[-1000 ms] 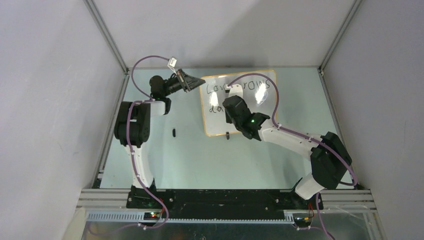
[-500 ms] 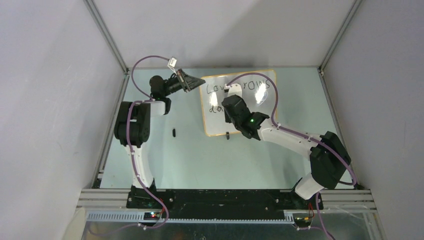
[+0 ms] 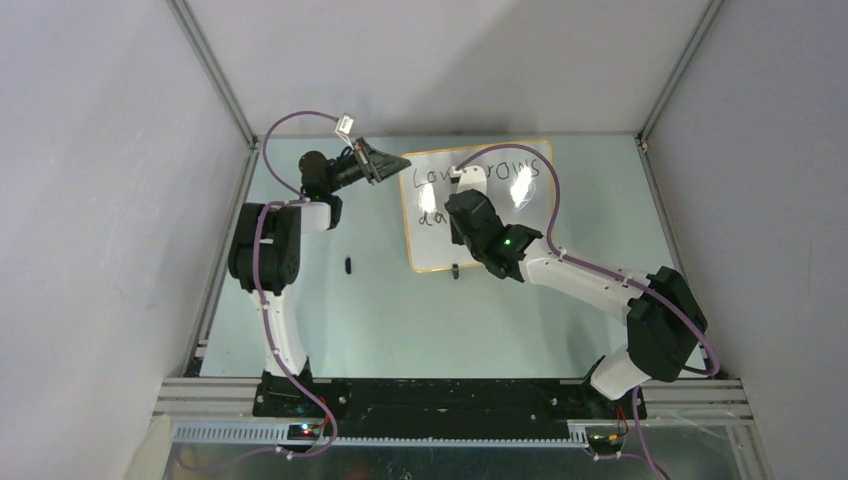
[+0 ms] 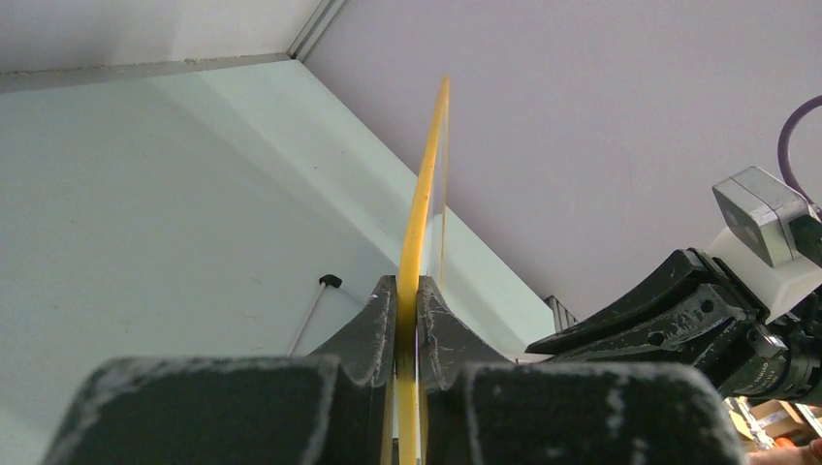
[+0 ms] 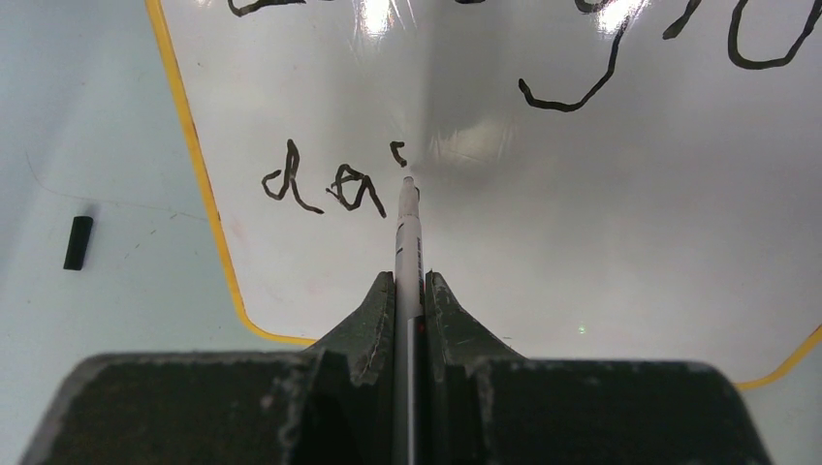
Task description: Write a sentence on the whiteboard
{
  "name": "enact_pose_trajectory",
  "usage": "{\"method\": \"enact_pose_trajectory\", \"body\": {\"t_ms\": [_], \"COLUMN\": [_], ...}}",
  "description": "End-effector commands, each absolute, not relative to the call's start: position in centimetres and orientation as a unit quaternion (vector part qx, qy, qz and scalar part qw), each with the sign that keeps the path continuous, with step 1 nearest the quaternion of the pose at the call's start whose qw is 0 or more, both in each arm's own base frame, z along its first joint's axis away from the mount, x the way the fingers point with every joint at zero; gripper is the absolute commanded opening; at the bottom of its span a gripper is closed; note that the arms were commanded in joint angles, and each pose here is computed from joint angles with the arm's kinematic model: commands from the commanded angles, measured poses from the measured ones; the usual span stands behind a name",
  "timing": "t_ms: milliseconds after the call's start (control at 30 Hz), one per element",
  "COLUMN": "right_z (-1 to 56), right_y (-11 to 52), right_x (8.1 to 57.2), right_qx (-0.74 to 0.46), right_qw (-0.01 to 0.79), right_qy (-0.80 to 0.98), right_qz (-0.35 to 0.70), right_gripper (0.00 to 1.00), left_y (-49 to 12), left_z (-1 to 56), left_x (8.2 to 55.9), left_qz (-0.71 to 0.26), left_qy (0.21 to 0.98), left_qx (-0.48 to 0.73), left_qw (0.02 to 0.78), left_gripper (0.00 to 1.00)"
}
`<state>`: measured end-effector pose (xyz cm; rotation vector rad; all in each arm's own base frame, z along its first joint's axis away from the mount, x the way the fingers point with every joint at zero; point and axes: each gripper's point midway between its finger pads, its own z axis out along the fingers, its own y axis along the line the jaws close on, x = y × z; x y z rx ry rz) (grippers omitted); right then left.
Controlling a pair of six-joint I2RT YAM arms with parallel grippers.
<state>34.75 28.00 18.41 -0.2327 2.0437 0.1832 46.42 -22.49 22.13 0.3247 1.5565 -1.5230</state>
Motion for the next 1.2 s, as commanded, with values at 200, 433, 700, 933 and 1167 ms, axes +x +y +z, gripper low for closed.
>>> {"method": "enact_pose_trajectory", "body": {"t_ms": [200,433,700,933,1167], "right_z": [21.0,21.0,21.5,21.8,21.9], "right_y": [26.9,26.6,26.4,26.8,27.1], "right_x": [36.0,36.5,36.9,37.0,37.4], "right_qx": [-0.072,-0.069,-0.068,-0.071,-0.074], "right_qw": [0.539,0.540,0.546,0.548,0.546], "right_qy": [0.835,0.835,0.831,0.828,0.829], "right_qz": [0.079,0.080,0.086,0.093,0.092], "right_gripper": [0.00,0.00,0.00,0.00,0.00], "left_y": [-23.3,-23.3,-23.3,-23.3,-23.3], "left_z": [24.5,24.5,24.5,24.4,24.5], "left_x": [45.0,45.0,45.0,45.0,45.0], "left_qz": [-0.617,-0.617,-0.617,-0.617,-0.617], "left_qy": [0.612,0.612,0.612,0.613,0.612], "left_qx": [0.165,0.165,0.165,0.164,0.165], "left_qw": [0.466,0.466,0.466,0.466,0.466], "left_gripper": [0.00,0.00,0.00,0.00,0.00]}}
